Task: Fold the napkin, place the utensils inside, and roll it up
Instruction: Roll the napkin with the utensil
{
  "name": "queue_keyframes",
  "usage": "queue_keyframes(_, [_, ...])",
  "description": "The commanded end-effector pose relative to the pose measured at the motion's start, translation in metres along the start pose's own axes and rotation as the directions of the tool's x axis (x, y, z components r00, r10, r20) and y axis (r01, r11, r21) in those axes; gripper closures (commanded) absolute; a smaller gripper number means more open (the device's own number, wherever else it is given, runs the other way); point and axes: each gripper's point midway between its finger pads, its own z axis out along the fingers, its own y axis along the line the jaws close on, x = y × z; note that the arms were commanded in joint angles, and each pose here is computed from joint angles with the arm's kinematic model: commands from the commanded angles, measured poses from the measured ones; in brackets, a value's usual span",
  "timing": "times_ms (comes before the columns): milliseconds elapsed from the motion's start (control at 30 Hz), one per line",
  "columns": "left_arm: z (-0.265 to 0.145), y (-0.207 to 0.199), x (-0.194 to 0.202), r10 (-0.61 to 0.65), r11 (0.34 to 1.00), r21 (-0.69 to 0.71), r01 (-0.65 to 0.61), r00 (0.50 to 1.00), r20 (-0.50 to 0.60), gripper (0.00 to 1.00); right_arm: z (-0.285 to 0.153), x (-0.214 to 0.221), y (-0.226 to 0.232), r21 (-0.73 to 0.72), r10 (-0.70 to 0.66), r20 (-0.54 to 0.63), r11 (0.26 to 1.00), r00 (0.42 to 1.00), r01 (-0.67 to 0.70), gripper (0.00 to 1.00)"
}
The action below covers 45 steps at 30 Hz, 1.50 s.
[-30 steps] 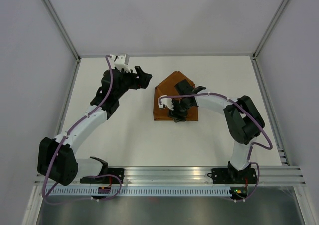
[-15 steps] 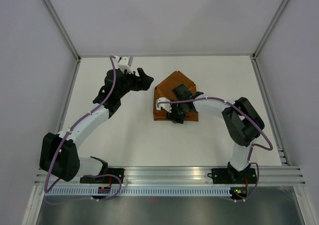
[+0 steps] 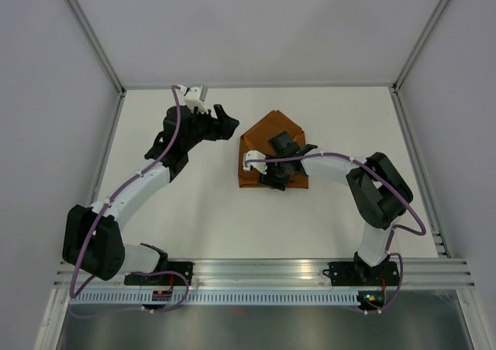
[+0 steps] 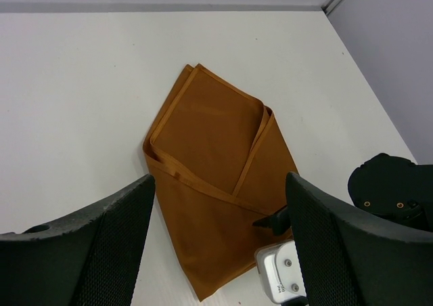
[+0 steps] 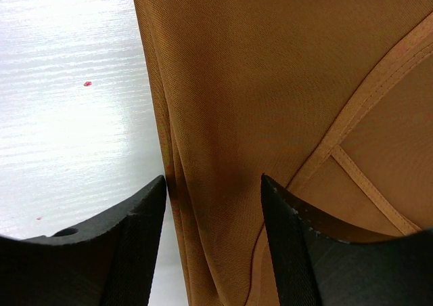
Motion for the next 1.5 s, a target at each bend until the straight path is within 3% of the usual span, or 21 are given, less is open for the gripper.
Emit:
queue_keyframes(0, [0.001,-0.008,-0.012,0.033,0.999,0.031,-0.034,0.999,0.014,0.18,0.000,0.015,0.010,-0.028,-0.007,-0.055,1.000,0.998,0.005,0.36])
queue_keyframes(233, [0.002,0.006,0.017,0.026,1.000,0.005,-0.026,1.000,-0.006,0.21,0.004,0.025,0.019,-0.052,0.005,-0.075,0.999,0.997,-0.009,0.46])
queue_keyframes(433, [-0.008,0.022,0.034,-0.004,0.999,-0.041,0.007,0.996,0.087,0.23,0.009,0.036,0.026,-0.072,0.012,-0.099,0.997,0.995,-0.019,0.57])
queue_keyframes(633, [-0.018,0.037,0.042,0.010,0.994,-0.106,0.004,0.991,0.131,0.34,0.015,0.041,0.030,-0.112,0.022,-0.117,0.993,0.993,-0.036,0.63])
queue_keyframes(1000, [-0.022,0.044,0.071,0.121,0.975,-0.202,-0.095,0.986,0.118,0.71,0.017,0.042,0.031,-0.244,0.068,-0.125,0.965,0.990,-0.097,0.76])
queue_keyframes(1033, [-0.021,0.044,0.074,0.129,0.973,-0.208,-0.103,0.985,0.112,0.76,0.018,0.042,0.032,-0.259,0.069,-0.128,0.961,0.989,-0.101,0.76])
queue_keyframes(1067, [-0.020,0.042,0.075,0.138,0.971,-0.211,-0.112,0.984,0.112,0.91,0.018,0.042,0.032,-0.274,0.067,-0.123,0.957,0.990,-0.098,0.76])
queue_keyframes(1100, [-0.019,0.037,0.080,0.157,0.969,-0.207,-0.131,0.981,0.115,0.97,0.020,0.040,0.030,-0.285,0.071,-0.119,0.953,0.990,-0.103,0.76])
queue_keyframes(1267, [-0.018,0.025,0.097,0.245,0.958,-0.183,-0.219,0.960,0.134,0.98,0.022,0.049,0.033,-0.387,0.129,-0.131,0.906,0.983,-0.171,0.78])
queue_keyframes(1467, [-0.015,-0.013,0.108,0.450,0.892,-0.064,-0.447,0.871,0.198,0.95,0.020,0.051,0.031,-0.453,0.164,-0.139,0.866,0.977,-0.210,0.79])
